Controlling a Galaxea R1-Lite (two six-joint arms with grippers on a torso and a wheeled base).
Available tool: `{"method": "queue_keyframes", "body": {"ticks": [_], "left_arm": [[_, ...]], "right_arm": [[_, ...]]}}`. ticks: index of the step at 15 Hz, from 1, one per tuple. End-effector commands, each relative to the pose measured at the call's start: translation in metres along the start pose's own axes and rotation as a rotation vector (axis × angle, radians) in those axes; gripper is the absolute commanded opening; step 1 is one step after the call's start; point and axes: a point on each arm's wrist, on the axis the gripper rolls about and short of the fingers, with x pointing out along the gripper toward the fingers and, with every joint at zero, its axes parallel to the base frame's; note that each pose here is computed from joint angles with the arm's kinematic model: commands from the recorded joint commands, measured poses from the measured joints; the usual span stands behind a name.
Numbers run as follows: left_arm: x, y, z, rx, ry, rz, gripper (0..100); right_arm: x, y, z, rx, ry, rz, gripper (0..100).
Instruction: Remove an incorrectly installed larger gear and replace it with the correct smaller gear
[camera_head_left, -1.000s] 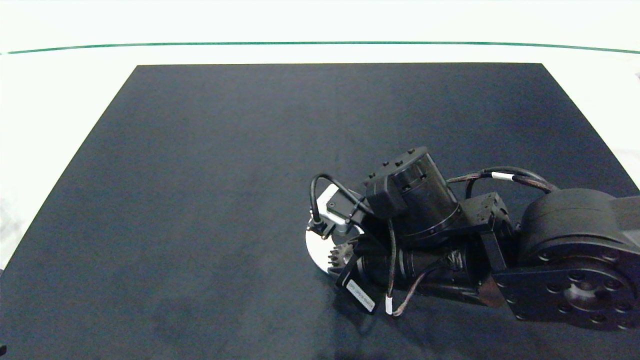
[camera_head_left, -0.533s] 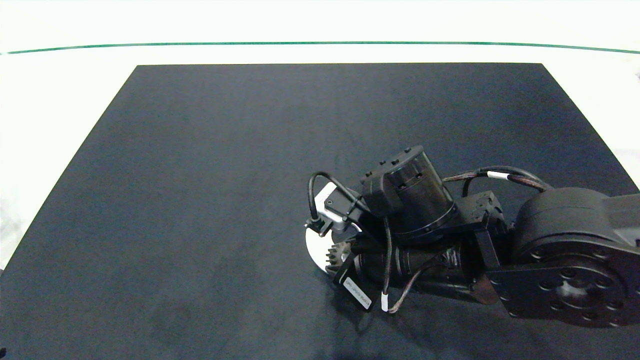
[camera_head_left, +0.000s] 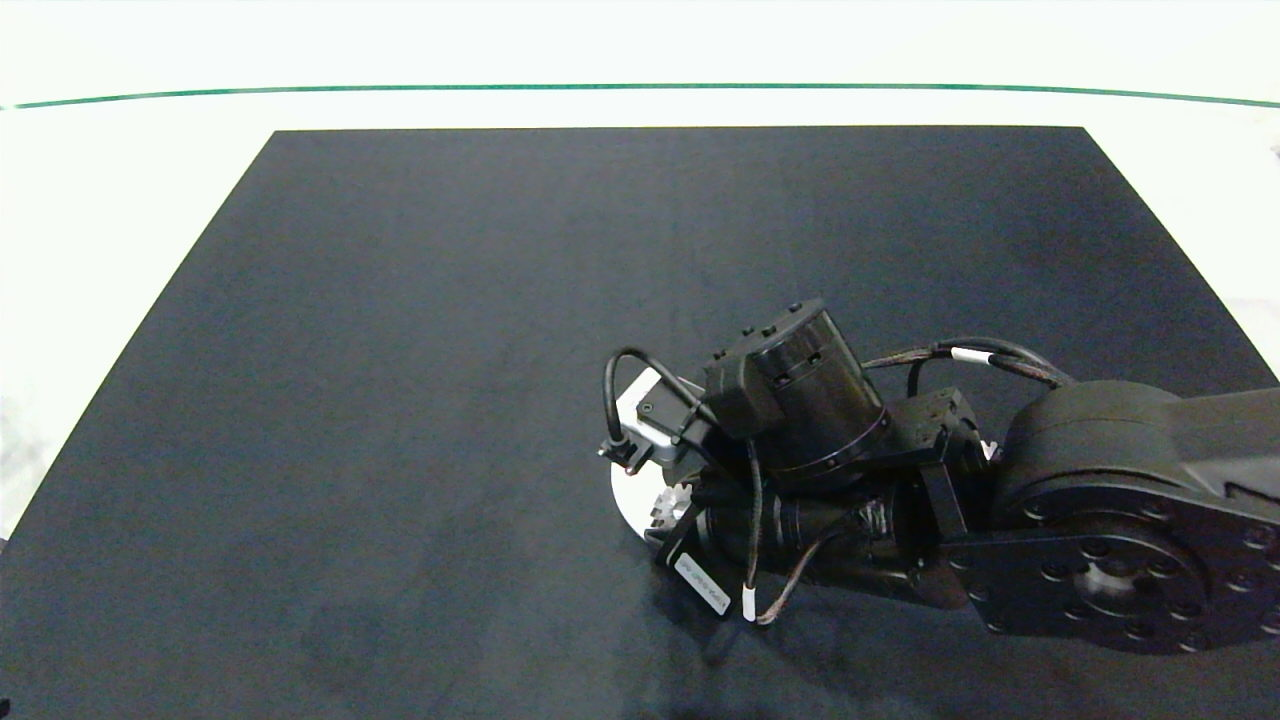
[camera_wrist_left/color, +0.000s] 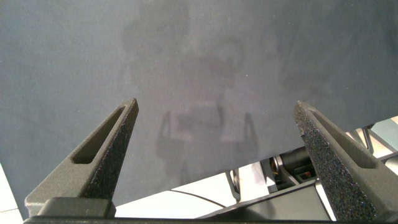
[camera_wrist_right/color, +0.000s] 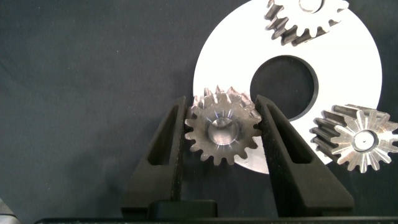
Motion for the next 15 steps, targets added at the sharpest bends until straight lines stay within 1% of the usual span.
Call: {"method": "queue_keyframes", "body": {"ticks": [1,9,12,15], "left_arm": [[-0.0002,-0.0002,-0.0016,0.001,0.001,0.000,100],[-0.0022,-0.0005,-0.0032,0.001,-0.009,0.002,100],[-0.0022,-0.0005,-0.0036,0.001,-0.009,0.002,100],[-0.0017,-0.0007,-0.0043,0.001,-0.006,0.001,100]], "right_arm": [[-0.0004,0.0035,0.0001,-0.010,0.003,0.005,28],[-0.0006,0.0036,-0.0024,-0.014,0.017,-0.008,28],[-0.0015,-0.0003,-0.0014,-0.006,0.012,-0.022,28],[-0.0017,-0.0004,-0.0012,-0.006,0.013,-0.023,28]]}}
